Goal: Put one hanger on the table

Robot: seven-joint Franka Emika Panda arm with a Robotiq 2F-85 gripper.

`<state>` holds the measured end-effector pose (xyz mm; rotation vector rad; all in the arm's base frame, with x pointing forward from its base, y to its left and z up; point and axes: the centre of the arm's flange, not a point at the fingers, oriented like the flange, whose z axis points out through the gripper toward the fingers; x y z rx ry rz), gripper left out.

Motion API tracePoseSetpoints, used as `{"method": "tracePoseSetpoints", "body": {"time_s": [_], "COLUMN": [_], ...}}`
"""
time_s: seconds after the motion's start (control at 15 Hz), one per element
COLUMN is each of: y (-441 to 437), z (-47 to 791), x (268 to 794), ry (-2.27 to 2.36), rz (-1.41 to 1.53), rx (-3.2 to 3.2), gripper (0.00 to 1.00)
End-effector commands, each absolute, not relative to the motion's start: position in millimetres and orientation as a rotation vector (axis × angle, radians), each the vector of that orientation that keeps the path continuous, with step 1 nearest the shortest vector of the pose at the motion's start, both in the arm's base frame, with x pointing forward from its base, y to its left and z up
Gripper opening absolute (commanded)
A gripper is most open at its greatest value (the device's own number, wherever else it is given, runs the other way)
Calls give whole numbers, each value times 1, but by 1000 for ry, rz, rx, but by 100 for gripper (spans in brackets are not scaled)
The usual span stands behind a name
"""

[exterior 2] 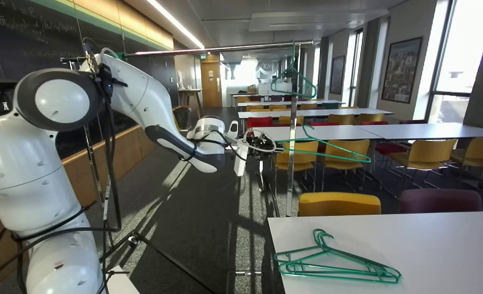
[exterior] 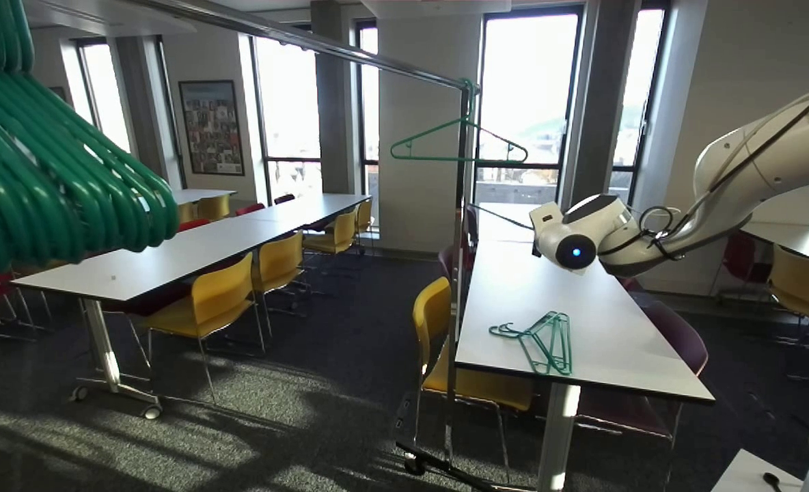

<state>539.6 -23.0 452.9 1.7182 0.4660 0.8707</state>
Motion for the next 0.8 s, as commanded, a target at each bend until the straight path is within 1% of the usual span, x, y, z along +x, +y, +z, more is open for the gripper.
{"method": "tracePoseSetpoints", "body": {"time_s": [0.0, 0.4, 0.73], "y": [-36, -64, -64], "z": [425, 393, 369], "x": [561, 547, 561], "ry": [525, 586, 495], "rz": [870, 751, 763], "rx": [1601, 1549, 1666], "gripper": [2, 2, 2]}}
